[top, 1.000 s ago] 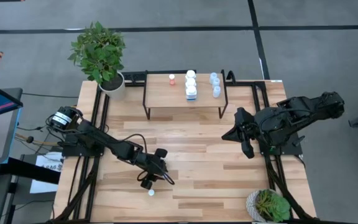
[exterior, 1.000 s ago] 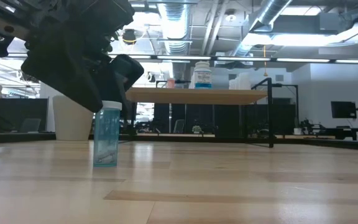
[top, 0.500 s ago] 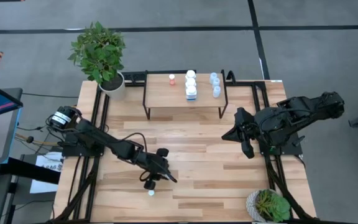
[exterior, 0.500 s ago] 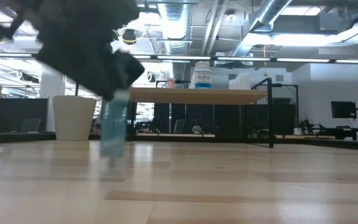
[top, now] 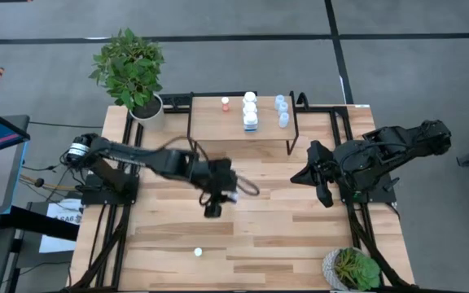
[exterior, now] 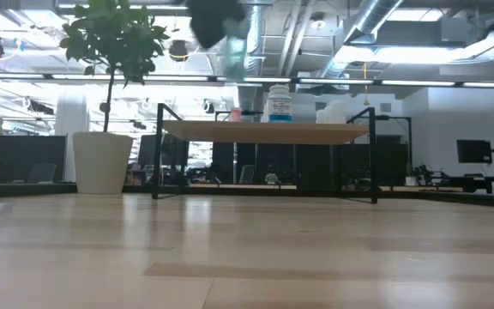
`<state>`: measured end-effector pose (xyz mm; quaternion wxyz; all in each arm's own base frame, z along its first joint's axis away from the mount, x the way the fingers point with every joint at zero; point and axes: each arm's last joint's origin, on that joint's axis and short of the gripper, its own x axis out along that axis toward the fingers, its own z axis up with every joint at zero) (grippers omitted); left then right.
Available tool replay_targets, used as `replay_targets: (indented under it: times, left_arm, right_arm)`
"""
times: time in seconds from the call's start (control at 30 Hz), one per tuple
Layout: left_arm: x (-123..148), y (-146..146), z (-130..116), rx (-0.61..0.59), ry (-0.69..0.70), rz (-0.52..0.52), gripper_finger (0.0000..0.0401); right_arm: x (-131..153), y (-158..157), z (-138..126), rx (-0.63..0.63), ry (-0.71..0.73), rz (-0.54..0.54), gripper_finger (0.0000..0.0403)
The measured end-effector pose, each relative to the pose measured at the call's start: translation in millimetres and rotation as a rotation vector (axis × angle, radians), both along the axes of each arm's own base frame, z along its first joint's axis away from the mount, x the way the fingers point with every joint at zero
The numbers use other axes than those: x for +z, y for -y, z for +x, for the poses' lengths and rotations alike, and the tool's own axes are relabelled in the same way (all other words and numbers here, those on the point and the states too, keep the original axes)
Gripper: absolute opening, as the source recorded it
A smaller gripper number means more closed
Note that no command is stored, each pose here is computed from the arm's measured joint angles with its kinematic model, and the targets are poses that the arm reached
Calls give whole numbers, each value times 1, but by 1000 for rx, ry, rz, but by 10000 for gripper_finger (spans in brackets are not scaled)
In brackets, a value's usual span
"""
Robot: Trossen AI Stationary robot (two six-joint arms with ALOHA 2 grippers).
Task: Pick and place medicine bottles onto shelf by color
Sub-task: Put the blue medicine bottle on the shelf
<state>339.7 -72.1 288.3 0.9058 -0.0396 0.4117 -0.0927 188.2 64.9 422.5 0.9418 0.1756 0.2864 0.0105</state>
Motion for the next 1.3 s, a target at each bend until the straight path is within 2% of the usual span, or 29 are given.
replay_targets:
  times: [0.2, 0.37, 0.63, 0.87, 1.03, 1.3]
  left_arm:
    - [55, -38, 5, -72, 94, 161, 88]
    - [76, -84, 0, 4, 62, 210, 88]
    - [72, -159, -10, 132, 19, 217, 89]
    - [73, -208, -26, 227, 26, 234, 89]
    - [70, -234, -34, 289, 22, 229, 89]
    - [37, -254, -12, 272, -16, 199, 89]
  right_arm:
    - [1, 0, 1, 0, 15, 5, 24]
    - [1, 0, 1, -29, 8, 51, 24]
    - [1, 0, 1, -36, 7, 63, 24]
    - [1, 0, 1, -36, 8, 63, 24]
    - [1, 0, 1, -37, 9, 62, 24]
    - [1, 0, 1, -30, 11, 50, 24]
